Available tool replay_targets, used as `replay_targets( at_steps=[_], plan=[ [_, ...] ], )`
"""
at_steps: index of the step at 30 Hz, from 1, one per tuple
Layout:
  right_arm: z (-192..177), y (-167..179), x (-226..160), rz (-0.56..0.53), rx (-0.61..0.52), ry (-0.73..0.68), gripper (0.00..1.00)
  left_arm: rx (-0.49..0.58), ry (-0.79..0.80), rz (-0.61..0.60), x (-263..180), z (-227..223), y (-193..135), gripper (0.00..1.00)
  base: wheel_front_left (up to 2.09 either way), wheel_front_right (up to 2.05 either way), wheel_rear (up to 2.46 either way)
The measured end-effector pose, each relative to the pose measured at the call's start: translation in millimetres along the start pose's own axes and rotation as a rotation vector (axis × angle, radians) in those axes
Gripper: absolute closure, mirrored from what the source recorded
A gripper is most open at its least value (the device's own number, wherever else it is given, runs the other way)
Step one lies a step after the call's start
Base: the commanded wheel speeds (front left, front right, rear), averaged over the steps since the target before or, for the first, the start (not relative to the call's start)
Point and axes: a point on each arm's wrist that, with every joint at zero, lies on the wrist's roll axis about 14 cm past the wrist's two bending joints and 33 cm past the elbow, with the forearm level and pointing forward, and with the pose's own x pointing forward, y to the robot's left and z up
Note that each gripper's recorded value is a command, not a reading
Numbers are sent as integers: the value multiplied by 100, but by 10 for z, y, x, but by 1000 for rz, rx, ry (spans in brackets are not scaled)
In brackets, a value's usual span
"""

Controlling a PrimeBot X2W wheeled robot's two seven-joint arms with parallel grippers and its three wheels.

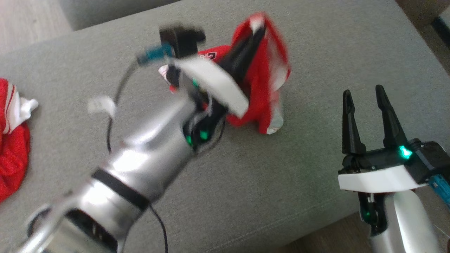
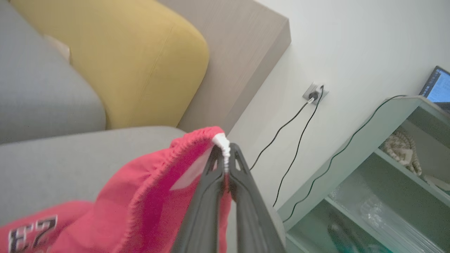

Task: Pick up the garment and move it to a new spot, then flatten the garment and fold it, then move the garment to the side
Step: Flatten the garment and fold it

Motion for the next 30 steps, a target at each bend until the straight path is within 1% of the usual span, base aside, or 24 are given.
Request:
replay_targets(
  at_steps=[3,6,8,11,13,15,18,20,22,23,25,27,30],
  plan=[
    [67,-53,-53,-18,8,-16,0,10,-116,-76,208,519,-264,100,0,0,0],
    [137,-98,-92,-31,9,-35,0,26,-205,-149,313,937,-557,100,0,0,0],
    [180,-99,-102,-31,10,-49,0,3,-246,-170,306,1102,-654,100,0,0,0],
    [197,-91,-115,-29,14,-54,0,-37,-247,-156,239,1122,-614,100,0,0,0],
    [181,-84,-131,-28,19,-51,0,-59,-200,-110,88,973,-432,100,0,0,0],
    [153,-47,-131,-18,25,-45,0,-79,-143,-3,-184,707,-75,100,0,0,0],
    [86,63,-102,15,29,-28,0,-132,-44,223,-836,142,531,100,0,0,0],
    [6,152,-73,41,34,-7,0,-142,39,351,-1339,-254,792,100,0,0,0],
    [-149,206,-55,55,49,38,0,-125,96,456,-1772,-516,953,100,0,0,0],
    [-270,201,-58,49,66,73,0,-119,107,498,-1936,-580,1011,100,0,0,0],
    [-524,185,-77,36,90,150,0,-53,132,557,-2198,-607,1113,100,0,0,0],
    [-772,193,-108,32,102,227,0,37,124,584,-2335,-493,1186,100,0,0,0],
    [-1050,323,-69,57,132,312,0,134,55,604,-2400,-203,1233,100,0,0,0]
  ],
)
